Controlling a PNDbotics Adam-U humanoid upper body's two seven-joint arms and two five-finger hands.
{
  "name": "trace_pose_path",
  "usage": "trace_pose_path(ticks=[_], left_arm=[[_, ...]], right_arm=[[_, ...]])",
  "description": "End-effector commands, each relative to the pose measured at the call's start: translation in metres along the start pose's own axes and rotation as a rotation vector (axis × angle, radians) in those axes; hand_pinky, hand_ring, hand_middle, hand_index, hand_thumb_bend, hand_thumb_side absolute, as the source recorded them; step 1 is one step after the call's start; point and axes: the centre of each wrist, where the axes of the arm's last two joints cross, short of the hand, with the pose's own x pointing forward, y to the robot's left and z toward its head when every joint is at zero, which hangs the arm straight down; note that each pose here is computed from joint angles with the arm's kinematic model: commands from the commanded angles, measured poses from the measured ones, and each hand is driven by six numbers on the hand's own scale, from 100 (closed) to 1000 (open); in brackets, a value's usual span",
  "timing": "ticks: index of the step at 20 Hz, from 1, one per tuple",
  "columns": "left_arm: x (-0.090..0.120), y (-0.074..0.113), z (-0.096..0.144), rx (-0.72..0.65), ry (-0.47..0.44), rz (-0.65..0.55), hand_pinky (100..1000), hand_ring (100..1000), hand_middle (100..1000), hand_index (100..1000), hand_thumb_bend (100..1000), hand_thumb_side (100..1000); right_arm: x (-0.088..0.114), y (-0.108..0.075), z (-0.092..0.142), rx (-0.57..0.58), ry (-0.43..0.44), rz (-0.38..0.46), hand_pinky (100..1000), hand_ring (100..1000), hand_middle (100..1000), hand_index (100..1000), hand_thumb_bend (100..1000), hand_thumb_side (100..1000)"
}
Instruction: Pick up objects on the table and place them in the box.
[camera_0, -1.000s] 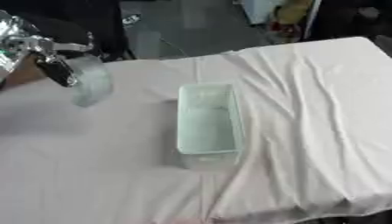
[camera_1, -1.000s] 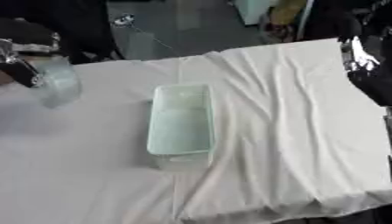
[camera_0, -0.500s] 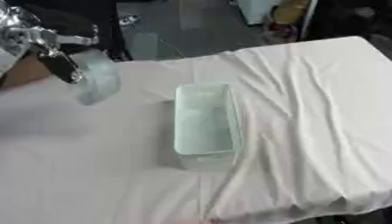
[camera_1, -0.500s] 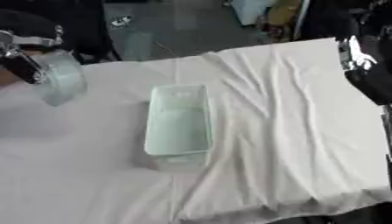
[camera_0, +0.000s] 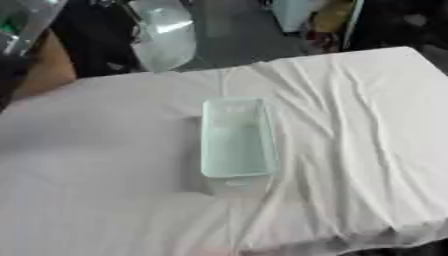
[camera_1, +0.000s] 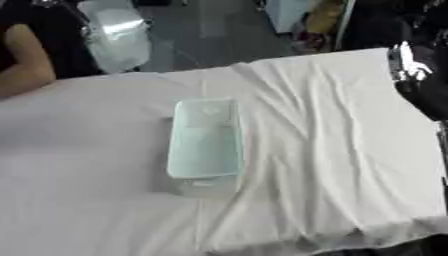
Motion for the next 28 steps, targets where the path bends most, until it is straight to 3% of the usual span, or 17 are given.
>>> trace_pose_path(ticks=[1,6,13,21,28], left_arm=[[0.014,0.012,-0.025,0.077,-0.026,-0.002,100,100,100,114,100,100],[0.029,-0.013,-0.065,0.066,-0.033,0.030,100,100,100,114,100,100],[0.049,-0.041,-0.096,0.041,-0.066,0.023,100,100,100,115,100,100],[0.071,-0.064,-0.114,0.023,-0.107,0.012,100,100,100,117,100,102],[0.065,-0.081,-0.115,-0.023,-0.080,-0.013,100,100,100,118,100,100]], right_arm=[[0.006,-0.004,-0.006,-0.006,-0.038,0.001,703,890,982,1000,100,685],[0.008,-0.002,-0.011,-0.016,-0.059,-0.016,703,890,982,1000,100,684],[0.009,-0.001,-0.012,-0.019,-0.069,-0.022,704,890,981,1000,100,680],[0.010,-0.001,-0.015,-0.031,-0.082,-0.025,705,890,981,1000,100,672],[0.010,-0.001,-0.015,-0.034,-0.083,-0.024,705,890,981,1000,100,673]])
